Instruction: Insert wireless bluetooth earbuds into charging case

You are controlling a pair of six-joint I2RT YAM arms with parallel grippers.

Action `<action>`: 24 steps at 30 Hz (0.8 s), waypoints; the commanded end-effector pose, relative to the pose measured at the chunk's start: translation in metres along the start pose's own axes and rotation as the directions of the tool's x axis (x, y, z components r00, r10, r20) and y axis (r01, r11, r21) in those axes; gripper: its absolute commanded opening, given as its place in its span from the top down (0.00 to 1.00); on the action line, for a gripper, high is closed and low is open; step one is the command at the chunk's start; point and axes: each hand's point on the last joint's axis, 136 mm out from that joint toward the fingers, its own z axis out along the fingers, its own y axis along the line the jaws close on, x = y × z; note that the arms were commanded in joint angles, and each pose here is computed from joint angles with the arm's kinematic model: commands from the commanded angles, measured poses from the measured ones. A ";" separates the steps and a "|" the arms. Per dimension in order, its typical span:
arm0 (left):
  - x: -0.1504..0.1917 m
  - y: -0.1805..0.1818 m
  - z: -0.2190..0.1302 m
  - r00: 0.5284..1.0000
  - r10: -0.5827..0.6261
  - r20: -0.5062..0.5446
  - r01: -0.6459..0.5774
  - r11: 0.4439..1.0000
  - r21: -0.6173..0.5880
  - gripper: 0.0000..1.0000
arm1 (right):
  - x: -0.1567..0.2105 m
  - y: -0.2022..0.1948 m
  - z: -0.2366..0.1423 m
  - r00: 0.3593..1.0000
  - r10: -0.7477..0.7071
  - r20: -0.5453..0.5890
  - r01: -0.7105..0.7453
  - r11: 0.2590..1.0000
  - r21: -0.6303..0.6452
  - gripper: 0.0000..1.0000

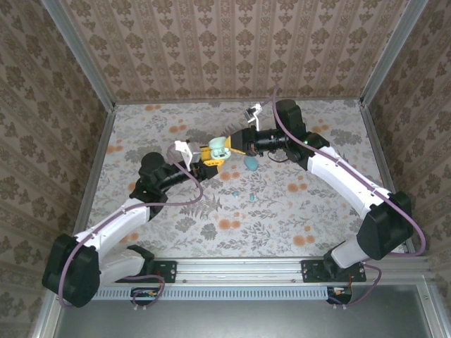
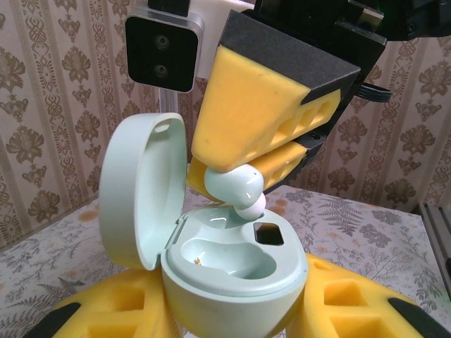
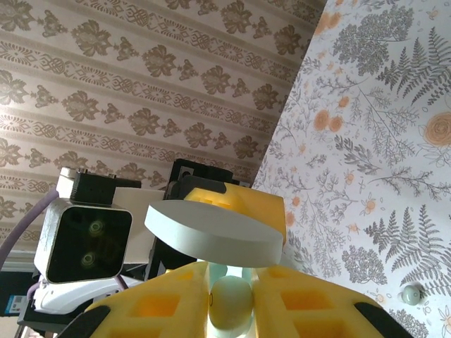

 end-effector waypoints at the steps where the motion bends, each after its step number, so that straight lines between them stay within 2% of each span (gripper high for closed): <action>1: -0.027 -0.005 0.004 0.996 0.058 0.067 -0.059 0.998 0.022 0.72 | 0.000 0.009 -0.005 0.999 -0.033 0.026 0.034 0.999 -0.006 0.76; 10: -0.025 -0.002 0.005 0.996 0.055 0.063 -0.056 0.998 0.008 0.72 | -0.002 0.013 -0.007 0.998 -0.037 0.055 0.039 0.999 -0.023 0.76; 19: -0.027 -0.002 0.005 0.995 0.060 0.076 -0.061 0.998 0.009 0.72 | 0.006 0.005 -0.010 0.996 -0.071 0.044 0.070 0.997 0.021 0.76; 24: -0.025 -0.001 0.006 0.996 0.052 0.071 -0.052 0.999 0.011 0.72 | -0.002 0.014 -0.011 0.994 -0.068 0.088 0.070 0.997 -0.013 0.77</action>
